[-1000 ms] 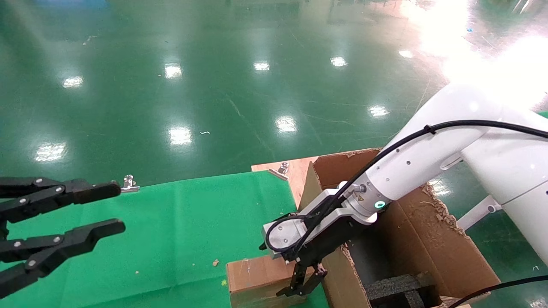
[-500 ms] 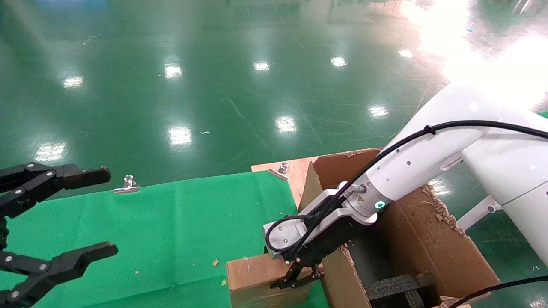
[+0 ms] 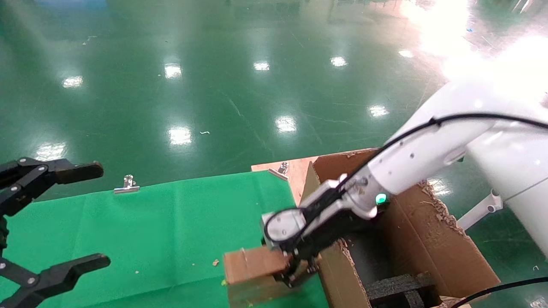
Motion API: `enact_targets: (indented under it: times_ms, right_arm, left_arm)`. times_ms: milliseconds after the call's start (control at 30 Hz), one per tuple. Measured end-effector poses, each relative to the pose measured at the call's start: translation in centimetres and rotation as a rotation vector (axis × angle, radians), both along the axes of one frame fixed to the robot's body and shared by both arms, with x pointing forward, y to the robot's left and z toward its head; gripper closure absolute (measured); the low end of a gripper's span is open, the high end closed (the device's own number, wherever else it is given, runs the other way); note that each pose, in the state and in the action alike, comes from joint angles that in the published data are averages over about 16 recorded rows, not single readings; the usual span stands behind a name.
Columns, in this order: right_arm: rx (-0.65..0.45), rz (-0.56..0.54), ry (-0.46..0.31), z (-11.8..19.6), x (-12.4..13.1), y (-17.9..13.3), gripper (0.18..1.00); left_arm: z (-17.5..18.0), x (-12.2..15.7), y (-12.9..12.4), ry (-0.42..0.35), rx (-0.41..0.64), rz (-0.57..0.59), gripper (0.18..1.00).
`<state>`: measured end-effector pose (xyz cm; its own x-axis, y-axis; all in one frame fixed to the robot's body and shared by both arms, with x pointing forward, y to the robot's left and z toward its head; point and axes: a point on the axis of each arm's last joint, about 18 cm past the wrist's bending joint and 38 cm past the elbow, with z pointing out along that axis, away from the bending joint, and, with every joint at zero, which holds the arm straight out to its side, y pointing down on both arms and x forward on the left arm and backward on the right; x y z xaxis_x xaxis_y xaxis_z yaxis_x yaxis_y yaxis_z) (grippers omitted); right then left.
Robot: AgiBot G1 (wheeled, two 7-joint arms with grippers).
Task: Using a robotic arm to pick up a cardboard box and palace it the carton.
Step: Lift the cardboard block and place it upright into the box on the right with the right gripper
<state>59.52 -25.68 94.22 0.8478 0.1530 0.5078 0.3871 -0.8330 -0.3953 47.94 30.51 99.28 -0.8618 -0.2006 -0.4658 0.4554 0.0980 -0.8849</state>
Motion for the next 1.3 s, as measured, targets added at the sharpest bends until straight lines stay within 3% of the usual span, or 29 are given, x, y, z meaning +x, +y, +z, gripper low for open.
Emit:
enact_targets:
  times_ms: [333,567,900,1300]
  right_arm:
    - [0.091,0.001,-0.141,9.1,-0.6,-0.7,0.827]
    - [0.125,-0.002,-0.222,14.1,-1.6,-1.7,0.83]
    - [0.13,-0.082,-0.262,16.6,-2.6,-5.4,0.834]
    - [0.094,-0.326,-0.285,17.9,-5.7,-14.5,0.838]
  left_arm:
    - [0.0,0.0,0.0,0.0,0.0,0.0,0.193]
    - [0.0,0.0,0.0,0.0,0.0,0.0,0.184]
    - [0.0,0.0,0.0,0.0,0.0,0.0,0.184]
    - [0.0,0.0,0.0,0.0,0.0,0.0,0.184]
